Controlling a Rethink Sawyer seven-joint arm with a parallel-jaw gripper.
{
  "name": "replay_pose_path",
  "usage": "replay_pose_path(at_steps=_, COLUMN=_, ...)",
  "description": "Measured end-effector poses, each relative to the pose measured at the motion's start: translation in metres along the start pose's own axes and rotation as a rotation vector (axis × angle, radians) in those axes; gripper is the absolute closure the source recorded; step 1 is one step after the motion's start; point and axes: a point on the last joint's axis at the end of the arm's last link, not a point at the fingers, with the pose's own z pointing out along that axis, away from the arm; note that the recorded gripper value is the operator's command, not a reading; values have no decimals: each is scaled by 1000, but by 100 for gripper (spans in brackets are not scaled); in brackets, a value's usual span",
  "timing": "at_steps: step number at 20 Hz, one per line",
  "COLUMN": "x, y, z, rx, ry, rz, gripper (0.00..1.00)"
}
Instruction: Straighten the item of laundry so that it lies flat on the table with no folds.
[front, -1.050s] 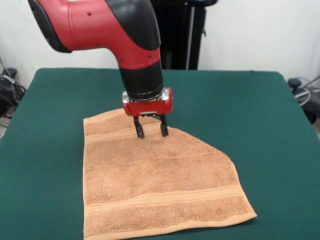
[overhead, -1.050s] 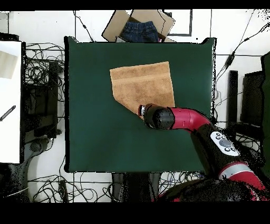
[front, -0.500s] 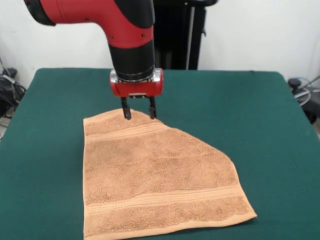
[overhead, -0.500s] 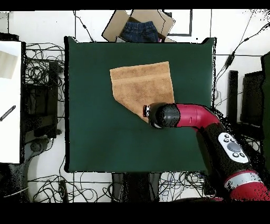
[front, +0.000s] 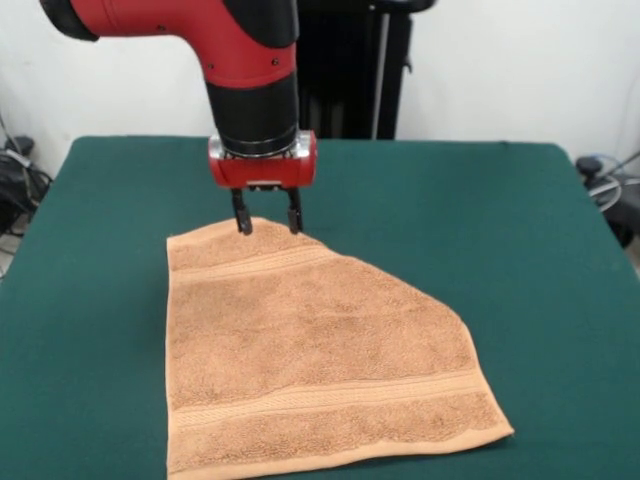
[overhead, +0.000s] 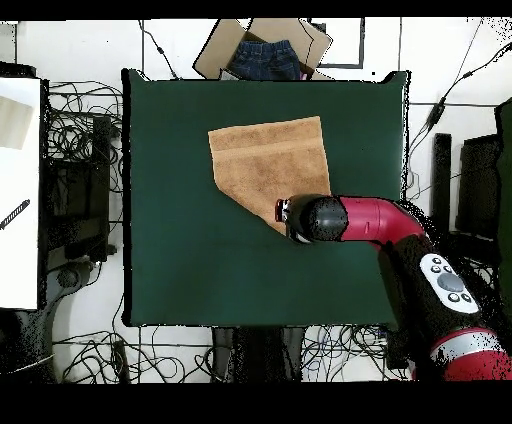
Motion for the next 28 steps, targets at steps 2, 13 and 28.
replay_pose_path(at_steps=2, x=1, y=1, z=1, rx=1, ry=2, rz=-4, gripper=0)
replay_pose_path(at_steps=13, x=4, y=22, z=14, rx=38, ry=32, rz=-88, gripper=0)
replay_pose_path(at_steps=28, x=19, y=-24, z=19, rx=28, ry=64, rz=-11, gripper=0)
